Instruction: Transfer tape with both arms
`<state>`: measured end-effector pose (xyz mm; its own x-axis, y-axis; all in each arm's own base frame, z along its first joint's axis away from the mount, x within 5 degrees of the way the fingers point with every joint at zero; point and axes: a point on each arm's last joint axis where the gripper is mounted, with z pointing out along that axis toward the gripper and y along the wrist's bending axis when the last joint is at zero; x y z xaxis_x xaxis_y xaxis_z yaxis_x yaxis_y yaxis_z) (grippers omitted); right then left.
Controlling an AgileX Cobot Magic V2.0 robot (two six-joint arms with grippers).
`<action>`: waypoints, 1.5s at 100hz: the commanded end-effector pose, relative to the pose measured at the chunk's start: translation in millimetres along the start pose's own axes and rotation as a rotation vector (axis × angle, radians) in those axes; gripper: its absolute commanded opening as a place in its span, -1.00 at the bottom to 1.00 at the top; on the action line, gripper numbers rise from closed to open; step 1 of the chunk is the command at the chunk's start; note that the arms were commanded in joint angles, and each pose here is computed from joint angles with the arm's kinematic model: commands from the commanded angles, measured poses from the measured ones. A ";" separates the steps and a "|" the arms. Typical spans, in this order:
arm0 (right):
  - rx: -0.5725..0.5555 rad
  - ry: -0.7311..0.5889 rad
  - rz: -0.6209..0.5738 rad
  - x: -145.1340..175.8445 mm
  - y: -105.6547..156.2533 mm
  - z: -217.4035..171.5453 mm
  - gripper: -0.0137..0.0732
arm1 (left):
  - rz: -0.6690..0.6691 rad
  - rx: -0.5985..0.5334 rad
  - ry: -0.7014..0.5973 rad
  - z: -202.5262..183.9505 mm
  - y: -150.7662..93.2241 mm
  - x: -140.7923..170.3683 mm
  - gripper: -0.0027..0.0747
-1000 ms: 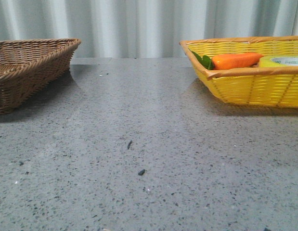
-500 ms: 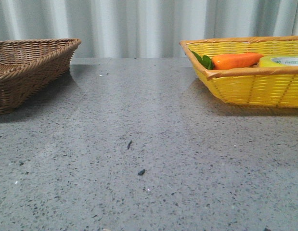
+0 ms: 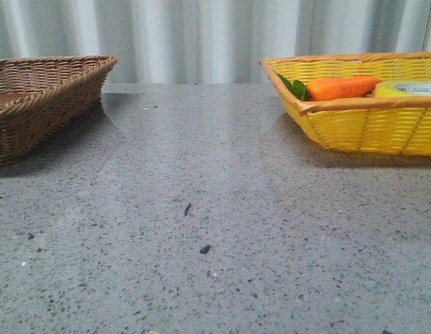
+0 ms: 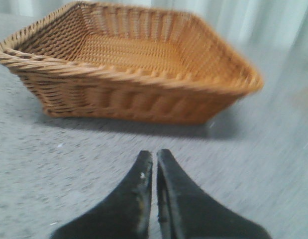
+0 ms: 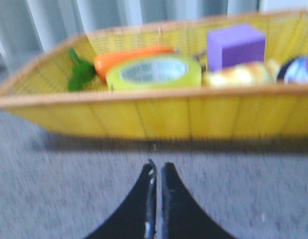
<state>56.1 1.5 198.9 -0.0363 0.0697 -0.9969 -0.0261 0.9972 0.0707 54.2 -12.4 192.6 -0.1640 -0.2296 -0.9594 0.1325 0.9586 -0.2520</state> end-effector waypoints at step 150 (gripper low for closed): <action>-0.015 -0.077 0.165 -1.0 0.5 -0.5 -0.83 | -0.218 0.022 -0.160 -2.5 0.2 -11.2 -0.98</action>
<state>56.0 3.3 199.6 -0.0375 0.2359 -0.9711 -0.0402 0.9706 0.2373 54.8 -12.9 199.6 -0.1202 -0.4228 -0.8982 0.1345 0.8895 -0.4367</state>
